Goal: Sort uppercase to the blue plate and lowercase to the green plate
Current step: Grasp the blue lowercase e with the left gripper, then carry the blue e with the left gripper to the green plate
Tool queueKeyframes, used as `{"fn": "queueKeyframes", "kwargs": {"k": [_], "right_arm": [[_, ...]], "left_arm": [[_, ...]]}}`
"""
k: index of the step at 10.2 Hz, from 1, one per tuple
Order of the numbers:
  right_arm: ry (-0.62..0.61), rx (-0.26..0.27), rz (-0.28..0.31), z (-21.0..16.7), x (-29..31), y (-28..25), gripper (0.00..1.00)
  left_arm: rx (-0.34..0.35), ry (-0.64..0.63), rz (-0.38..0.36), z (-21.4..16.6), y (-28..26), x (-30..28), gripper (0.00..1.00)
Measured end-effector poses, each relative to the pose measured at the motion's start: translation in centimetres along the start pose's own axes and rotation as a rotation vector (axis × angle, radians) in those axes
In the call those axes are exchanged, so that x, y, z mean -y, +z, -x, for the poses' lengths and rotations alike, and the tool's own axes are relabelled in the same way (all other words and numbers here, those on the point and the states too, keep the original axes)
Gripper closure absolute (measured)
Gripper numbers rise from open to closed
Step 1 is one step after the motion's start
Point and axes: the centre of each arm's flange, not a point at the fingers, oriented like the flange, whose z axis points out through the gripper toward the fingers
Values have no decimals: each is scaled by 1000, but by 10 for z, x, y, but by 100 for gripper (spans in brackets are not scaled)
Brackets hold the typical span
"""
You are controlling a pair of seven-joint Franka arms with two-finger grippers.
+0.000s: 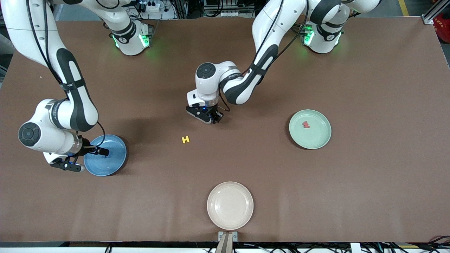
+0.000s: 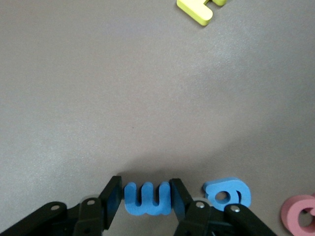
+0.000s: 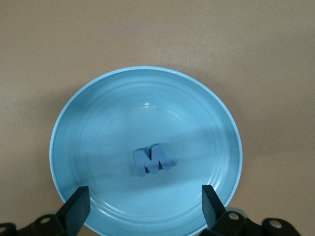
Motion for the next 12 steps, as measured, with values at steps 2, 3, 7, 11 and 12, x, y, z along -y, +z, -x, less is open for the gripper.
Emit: {"fn": "queueKeyframes", "kwargs": {"k": [2, 3, 7, 11, 12], "right_arm": [[0, 0, 0, 0, 0, 0, 0], [0, 0, 0, 0, 0, 0, 0], [0, 0, 0, 0, 0, 0, 0], [0, 1, 0, 0, 0, 0, 0], [0, 1, 0, 0, 0, 0, 0]], "left_arm": [[-1, 1, 0, -1, -3, -1, 59], [-1, 0, 0, -1, -3, -1, 59], [9, -7, -7, -1, -3, 1, 59], [-9, -58, -10, -22, -13, 34, 59], [-18, -83, -4, -30, -22, 47, 59]]}}
